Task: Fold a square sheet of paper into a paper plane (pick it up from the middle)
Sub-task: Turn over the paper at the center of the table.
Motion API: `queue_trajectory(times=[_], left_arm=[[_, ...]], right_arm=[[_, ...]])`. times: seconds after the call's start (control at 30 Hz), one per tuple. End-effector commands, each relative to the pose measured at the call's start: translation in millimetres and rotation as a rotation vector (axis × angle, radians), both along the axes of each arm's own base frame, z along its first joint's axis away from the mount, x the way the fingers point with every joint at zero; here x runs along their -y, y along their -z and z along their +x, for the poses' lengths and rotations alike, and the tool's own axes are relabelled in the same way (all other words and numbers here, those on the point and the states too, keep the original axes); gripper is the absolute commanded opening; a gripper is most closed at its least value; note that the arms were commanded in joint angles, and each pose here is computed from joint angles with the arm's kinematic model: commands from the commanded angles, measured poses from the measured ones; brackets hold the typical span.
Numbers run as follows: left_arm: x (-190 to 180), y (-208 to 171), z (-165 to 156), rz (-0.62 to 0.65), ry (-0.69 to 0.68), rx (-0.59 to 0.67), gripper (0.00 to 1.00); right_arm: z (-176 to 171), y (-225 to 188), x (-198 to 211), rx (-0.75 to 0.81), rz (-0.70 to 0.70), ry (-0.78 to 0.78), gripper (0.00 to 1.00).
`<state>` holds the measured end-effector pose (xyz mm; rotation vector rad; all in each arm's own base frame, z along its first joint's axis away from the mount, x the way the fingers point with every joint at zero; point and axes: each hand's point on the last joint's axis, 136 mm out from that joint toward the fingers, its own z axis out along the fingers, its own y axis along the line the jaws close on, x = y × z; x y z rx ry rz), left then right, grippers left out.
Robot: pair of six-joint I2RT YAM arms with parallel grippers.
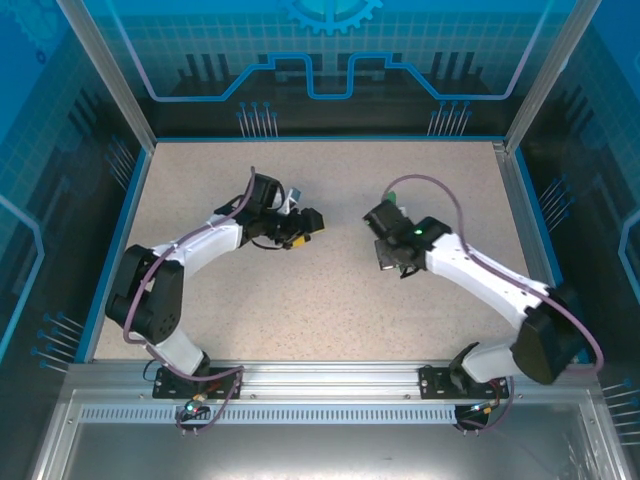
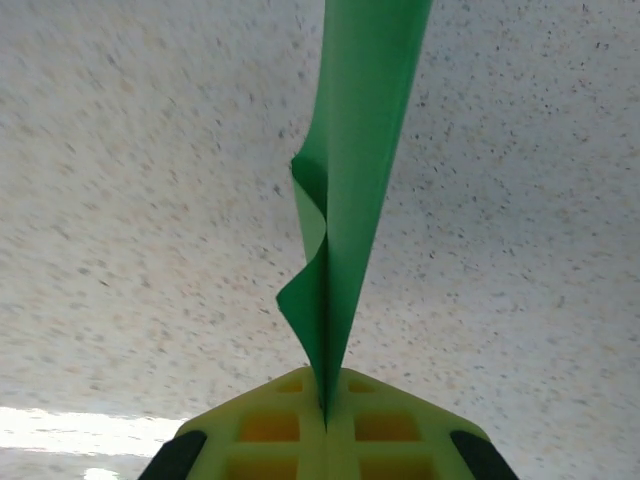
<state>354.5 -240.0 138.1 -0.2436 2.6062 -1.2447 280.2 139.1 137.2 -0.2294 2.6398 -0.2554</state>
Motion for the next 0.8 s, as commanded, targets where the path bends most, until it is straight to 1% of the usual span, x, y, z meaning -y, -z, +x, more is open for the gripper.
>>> queue_trajectory(times=[0.0, 0.13, 0.23, 0.27, 0.33, 0.4, 0.5, 0.63, 0.77], left_arm=[[-20.3, -13.5, -0.4, 0.011, -0.01, 0.022, 0.67], [-35.3, -15.7, -1.9, 0.008, -0.029, 0.018, 0.68], [-47.8, -18.5, -3.7, 0.018, -0.045, 0.023, 0.69], [-51.7, -19.4, -5.1, 0.021, -0.05, 0.023, 0.7], [-57.9, -22.2, -6.0, 0.026, -0.057, 0.028, 0.71], [-60.7, -23.1, -7.6, 0.027, -0.056, 0.025, 0.71], [-61.8, -24.6, -9.8, 0.032, -0.048, 0.026, 0.71], [-63.1, -24.4, -12.7, 0.038, -0.045, 0.023, 0.71], [-63.8, -21.0, -16.7, 0.042, -0.043, 0.012, 0.71]], right_arm=[[-12.9, 8.1, 16.5, -0.061, -0.295, -0.01, 0.02], [-11.7, 29.1, -17.6, -0.119, -0.359, -0.068, 0.03], [-14.7, 48.3, -48.6, -0.173, -0.314, -0.118, 0.06], [-16.3, 54.3, -60.0, -0.188, -0.292, -0.134, 0.07], [-20.4, 65.8, -82.2, -0.221, -0.227, -0.171, 0.08], [-24.1, 78.6, -105.0, -0.255, -0.141, -0.201, 0.13], [-28.2, 91.7, -128.3, -0.293, -0.082, -0.234, 0.2], [-31.1, 96.9, -159.6, -0.289, 0.061, -0.266, 0.25], [-29.7, 101.3, -176.9, -0.3, 0.168, -0.277, 0.37]])
